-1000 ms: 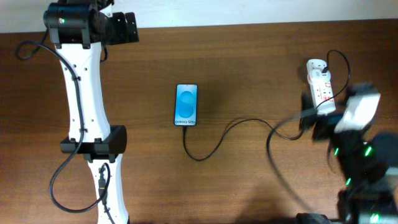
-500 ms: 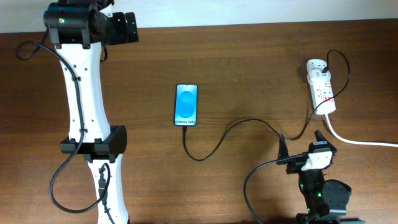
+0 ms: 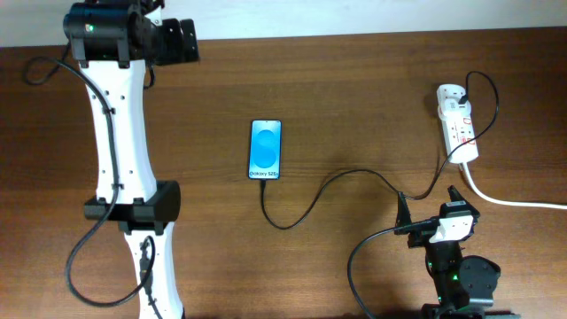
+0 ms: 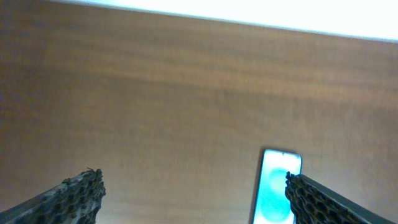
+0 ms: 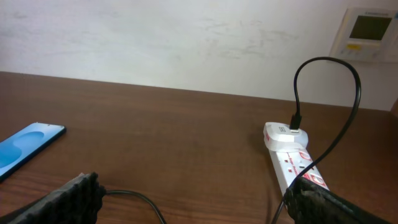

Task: Plug charger to phone and switch on socket

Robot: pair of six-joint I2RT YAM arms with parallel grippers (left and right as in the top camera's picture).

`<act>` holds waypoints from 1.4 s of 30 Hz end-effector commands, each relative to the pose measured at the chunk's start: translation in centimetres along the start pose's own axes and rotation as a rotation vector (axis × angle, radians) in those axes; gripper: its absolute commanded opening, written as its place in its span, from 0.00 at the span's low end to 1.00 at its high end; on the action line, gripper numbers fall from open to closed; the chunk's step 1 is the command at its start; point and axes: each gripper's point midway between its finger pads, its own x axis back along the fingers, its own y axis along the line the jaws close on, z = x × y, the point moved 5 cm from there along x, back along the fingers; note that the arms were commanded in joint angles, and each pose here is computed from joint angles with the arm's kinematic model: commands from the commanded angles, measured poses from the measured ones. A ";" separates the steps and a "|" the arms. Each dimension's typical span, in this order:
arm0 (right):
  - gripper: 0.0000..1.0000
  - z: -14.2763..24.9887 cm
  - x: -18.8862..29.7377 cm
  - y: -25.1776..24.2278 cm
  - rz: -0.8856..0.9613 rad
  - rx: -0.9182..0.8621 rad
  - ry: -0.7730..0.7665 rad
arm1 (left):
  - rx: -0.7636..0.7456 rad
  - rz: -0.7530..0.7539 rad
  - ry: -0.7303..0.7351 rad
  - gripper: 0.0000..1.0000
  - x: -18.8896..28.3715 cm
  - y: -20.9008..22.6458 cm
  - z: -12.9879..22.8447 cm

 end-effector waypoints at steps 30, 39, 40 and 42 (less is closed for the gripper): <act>0.98 0.2 0.0 0.2 -0.015 -0.005 0.003 | -0.149 0.022 -0.907 0.99 -0.6 6.0 31.7; 0.98 0.2 0.0 0.2 -0.015 -0.005 0.003 | -0.148 0.022 -0.907 0.99 -0.6 6.0 31.7; 0.98 0.2 0.0 0.2 -0.015 -0.005 0.003 | -0.148 0.022 -0.907 0.99 -0.6 6.0 31.7; 0.98 0.2 0.0 0.2 -0.015 -0.005 0.003 | -0.149 0.022 -0.907 0.99 -0.6 6.0 31.7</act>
